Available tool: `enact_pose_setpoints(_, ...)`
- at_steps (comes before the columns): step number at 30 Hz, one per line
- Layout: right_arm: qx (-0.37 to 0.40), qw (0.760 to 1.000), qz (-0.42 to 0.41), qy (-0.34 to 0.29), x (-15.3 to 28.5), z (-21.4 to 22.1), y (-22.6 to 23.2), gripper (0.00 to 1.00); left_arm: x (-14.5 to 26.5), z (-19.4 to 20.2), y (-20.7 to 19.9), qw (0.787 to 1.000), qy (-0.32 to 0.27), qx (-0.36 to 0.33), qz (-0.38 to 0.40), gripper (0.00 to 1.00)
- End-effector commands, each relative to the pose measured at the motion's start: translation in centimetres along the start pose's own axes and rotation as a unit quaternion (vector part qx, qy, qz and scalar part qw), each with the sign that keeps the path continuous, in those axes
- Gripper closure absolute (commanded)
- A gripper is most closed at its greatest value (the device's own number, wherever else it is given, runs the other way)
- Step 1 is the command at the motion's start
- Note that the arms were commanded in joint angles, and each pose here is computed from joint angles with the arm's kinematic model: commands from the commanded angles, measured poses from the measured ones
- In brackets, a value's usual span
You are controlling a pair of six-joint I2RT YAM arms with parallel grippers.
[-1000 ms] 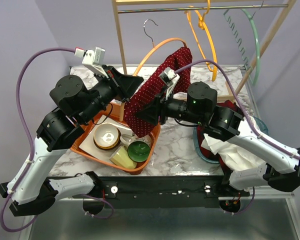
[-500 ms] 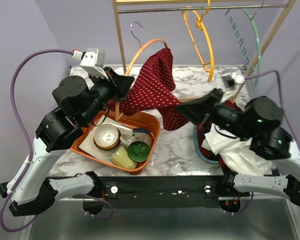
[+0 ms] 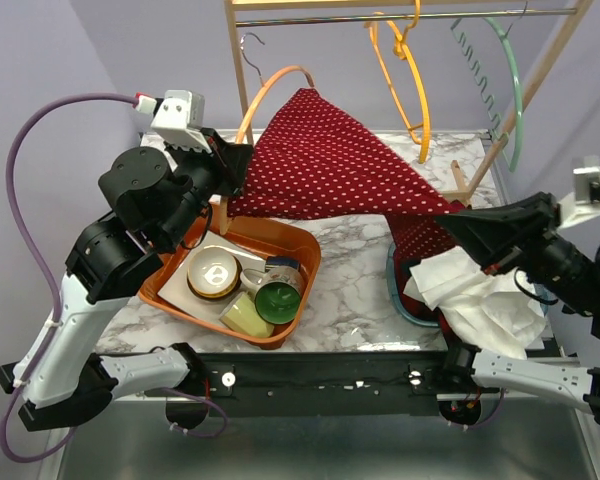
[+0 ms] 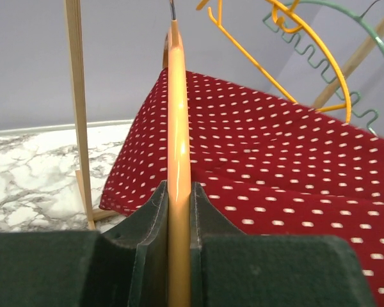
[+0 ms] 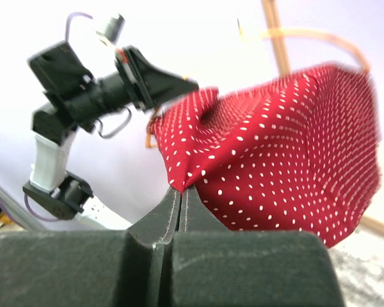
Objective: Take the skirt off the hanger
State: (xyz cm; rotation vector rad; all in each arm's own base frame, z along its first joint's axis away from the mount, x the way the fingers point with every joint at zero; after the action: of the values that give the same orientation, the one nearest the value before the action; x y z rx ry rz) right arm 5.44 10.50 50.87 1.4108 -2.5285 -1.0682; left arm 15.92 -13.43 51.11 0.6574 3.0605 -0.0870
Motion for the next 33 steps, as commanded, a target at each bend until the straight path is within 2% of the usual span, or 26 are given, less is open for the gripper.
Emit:
enact_pose_setpoints(1, 0.009, 0.993, -0.047, -0.112, 4.0, -4.4, 1.6, 0.99, 0.1, -1.7, 1.2, 0.998, -0.032, -0.020, -0.051, 1.00)
enact_pose_setpoints(4, 0.008, 0.988, -0.067, -0.141, 5.7, -5.7, 2.1, 1.00, -0.2, -1.8, 1.2, 0.998, -0.032, -0.026, -0.054, 1.00)
enact_pose_setpoints(10, 0.015, 0.991, -0.055, -0.123, 5.6, -6.2, 2.5, 0.99, -0.9, -1.7, 0.8, 0.998, -0.030, -0.031, -0.047, 1.00)
enact_pose_setpoints(24, 0.013, 0.988, -0.074, -0.135, 6.2, -7.0, 3.2, 0.99, -3.1, -2.4, -0.1, 0.998, -0.046, -0.042, -0.033, 1.00)
enact_pose_setpoints(30, 0.015, 0.987, -0.069, -0.143, 6.7, -7.2, 3.0, 0.99, -4.7, -2.7, -1.4, 0.996, -0.078, -0.050, 0.007, 1.00)
enact_pose_setpoints(33, 0.015, 0.987, -0.069, -0.147, 7.0, -7.4, 3.1, 0.99, -5.7, -2.9, -1.5, 0.995, -0.083, -0.060, -0.005, 1.00)
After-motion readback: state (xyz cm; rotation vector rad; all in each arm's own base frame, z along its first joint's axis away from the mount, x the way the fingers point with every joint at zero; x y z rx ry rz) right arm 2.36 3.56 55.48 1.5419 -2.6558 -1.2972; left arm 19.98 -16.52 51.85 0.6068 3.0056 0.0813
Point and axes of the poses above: each gripper's point midway between its finger pads, its own x axis back along the fingers, its own y axis along the line the jaws close on, z = x × y, the point moved 9 cm from there along x, back along the fingers, and after that the axes turned 15 degrees about -x, right-handed, at the moved point
